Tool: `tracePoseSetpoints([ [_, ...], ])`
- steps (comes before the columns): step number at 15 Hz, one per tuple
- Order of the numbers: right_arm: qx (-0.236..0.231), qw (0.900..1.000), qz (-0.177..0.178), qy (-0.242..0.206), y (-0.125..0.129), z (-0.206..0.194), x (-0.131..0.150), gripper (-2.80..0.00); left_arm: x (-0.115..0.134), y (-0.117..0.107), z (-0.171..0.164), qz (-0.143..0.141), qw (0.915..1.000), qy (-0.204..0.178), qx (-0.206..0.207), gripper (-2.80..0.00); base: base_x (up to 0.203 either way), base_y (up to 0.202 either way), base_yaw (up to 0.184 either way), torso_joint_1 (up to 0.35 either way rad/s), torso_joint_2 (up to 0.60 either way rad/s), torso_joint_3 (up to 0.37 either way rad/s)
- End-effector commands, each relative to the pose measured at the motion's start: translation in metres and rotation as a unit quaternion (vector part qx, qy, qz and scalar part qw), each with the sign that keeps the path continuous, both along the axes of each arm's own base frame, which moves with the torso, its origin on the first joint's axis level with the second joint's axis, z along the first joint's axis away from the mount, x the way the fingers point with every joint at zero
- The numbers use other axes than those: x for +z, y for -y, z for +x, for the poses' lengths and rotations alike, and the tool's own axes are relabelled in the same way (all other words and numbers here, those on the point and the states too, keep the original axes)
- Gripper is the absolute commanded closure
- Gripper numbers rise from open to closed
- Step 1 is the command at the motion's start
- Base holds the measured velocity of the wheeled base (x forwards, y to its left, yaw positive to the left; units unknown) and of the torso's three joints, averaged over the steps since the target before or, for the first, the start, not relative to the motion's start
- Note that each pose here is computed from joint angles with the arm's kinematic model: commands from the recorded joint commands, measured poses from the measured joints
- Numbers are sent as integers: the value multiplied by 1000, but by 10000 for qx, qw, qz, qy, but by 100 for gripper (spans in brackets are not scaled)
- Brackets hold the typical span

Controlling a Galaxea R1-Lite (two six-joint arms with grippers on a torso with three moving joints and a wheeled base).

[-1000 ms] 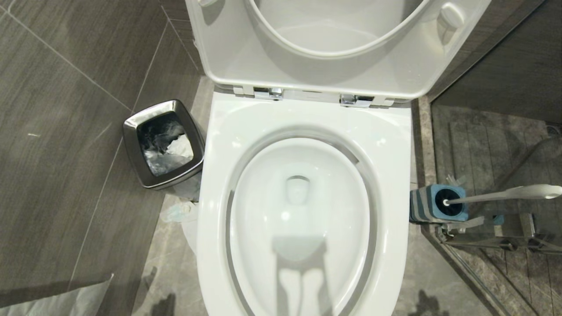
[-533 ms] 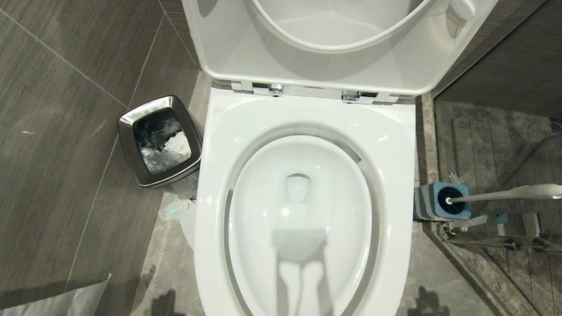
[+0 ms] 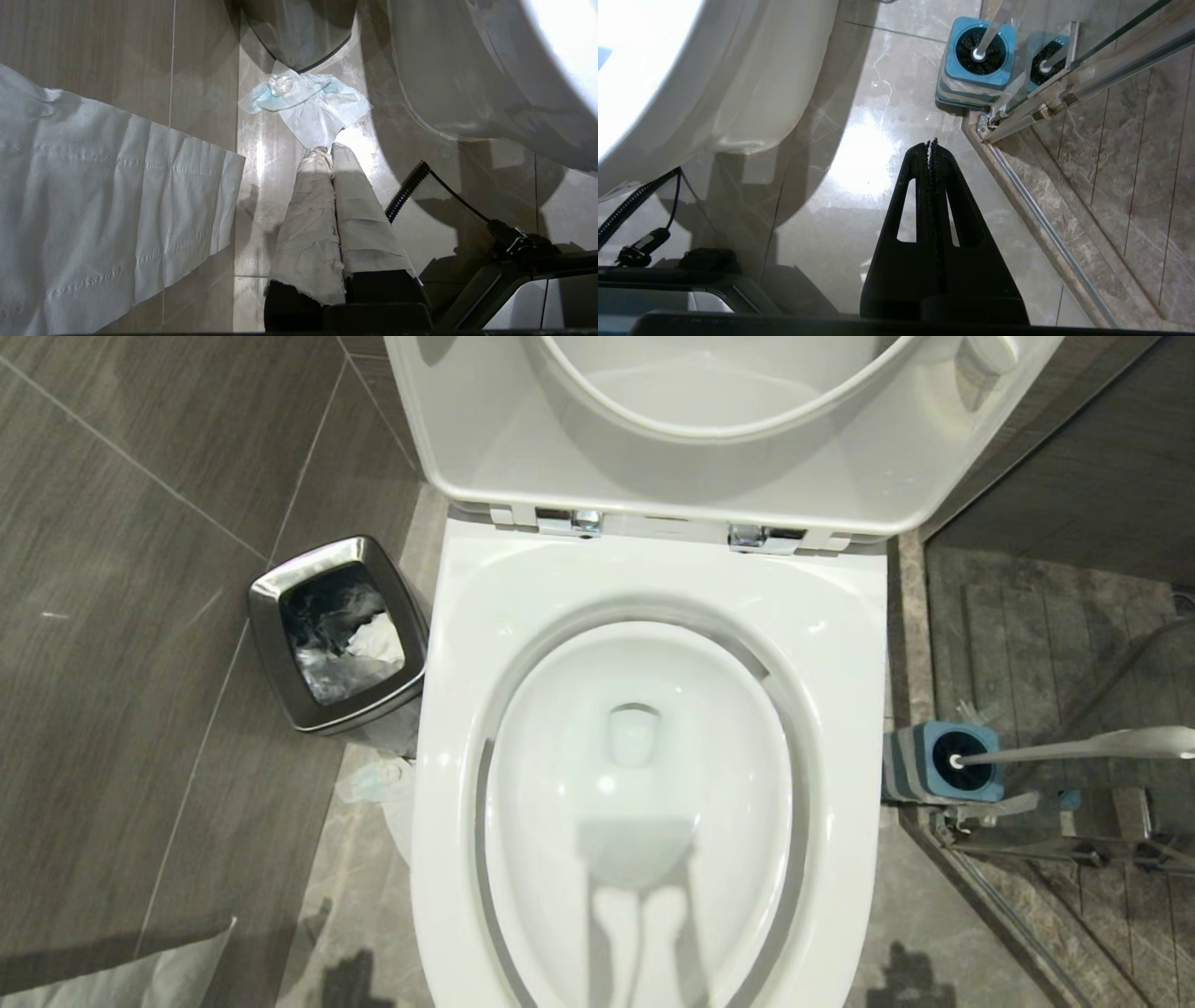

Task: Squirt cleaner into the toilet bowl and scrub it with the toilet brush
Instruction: Pour in the cleaning agent

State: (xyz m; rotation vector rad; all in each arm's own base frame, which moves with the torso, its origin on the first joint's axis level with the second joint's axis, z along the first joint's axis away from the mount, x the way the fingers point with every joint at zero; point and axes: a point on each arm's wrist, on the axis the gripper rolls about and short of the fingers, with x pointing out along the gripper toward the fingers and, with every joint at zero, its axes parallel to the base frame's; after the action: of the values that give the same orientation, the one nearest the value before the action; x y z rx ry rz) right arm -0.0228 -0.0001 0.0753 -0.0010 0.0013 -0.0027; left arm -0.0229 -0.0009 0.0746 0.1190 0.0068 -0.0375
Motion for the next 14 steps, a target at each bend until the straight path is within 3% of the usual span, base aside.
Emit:
tracePoseSetpoints([
  [1, -2, 10000, -2, -9, 0, 0, 0, 0, 0, 0, 0, 2, 10000, -7, 1, 0, 0, 0, 0, 3, -1, -134],
  [7, -2, 10000, -2, -9, 0, 0, 0, 0, 0, 0, 0, 3, 10000, -1, 1, 0, 0, 0, 0, 2, 3, -173],
  [14, -2, 10000, -2, -9, 0, 0, 0, 0, 0, 0, 0, -71, 10000, 4, 45, 0, 0, 0, 0, 0, 0, -18],
])
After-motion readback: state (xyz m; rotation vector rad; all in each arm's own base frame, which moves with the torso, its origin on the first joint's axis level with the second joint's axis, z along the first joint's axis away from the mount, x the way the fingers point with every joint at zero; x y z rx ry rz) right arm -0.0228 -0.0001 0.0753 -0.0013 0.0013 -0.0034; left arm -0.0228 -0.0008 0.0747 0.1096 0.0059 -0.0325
